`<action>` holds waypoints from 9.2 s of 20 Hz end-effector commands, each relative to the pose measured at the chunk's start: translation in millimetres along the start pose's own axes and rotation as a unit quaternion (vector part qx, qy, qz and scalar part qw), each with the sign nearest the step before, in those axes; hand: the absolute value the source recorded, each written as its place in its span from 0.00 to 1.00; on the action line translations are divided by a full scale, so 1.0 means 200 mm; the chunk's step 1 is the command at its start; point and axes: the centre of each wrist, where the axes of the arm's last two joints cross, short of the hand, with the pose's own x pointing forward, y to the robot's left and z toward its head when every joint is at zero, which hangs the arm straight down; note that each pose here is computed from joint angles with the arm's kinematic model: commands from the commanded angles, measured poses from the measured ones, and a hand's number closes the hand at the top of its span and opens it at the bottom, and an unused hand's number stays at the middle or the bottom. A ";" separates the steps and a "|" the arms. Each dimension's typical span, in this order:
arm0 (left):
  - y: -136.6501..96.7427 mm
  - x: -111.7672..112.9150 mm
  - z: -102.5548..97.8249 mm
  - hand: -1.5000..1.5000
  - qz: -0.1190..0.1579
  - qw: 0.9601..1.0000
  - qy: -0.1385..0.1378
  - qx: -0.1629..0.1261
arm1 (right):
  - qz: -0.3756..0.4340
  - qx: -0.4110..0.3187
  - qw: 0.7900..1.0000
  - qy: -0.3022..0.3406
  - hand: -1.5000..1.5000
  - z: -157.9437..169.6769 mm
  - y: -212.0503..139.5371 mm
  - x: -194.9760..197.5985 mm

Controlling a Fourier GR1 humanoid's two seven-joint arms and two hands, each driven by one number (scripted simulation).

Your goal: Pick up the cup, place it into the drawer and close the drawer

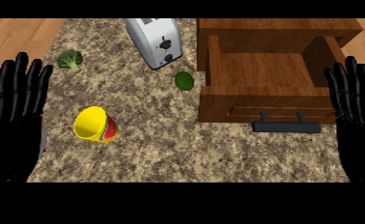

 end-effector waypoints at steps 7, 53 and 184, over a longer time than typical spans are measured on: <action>0.05 -0.07 0.10 0.00 0.178 0.972 0.060 -0.141 | 0.005 0.031 0.999 0.016 0.00 -0.05 0.01 -0.04; 0.66 -1.20 0.54 0.00 0.087 0.975 0.204 -0.016 | -0.005 0.066 0.998 0.013 0.00 -0.03 -0.06 -0.08; -1.21 -0.47 -0.88 0.00 -0.072 0.979 0.115 -0.155 | -0.020 0.077 0.997 0.004 0.00 -0.12 -0.22 -0.16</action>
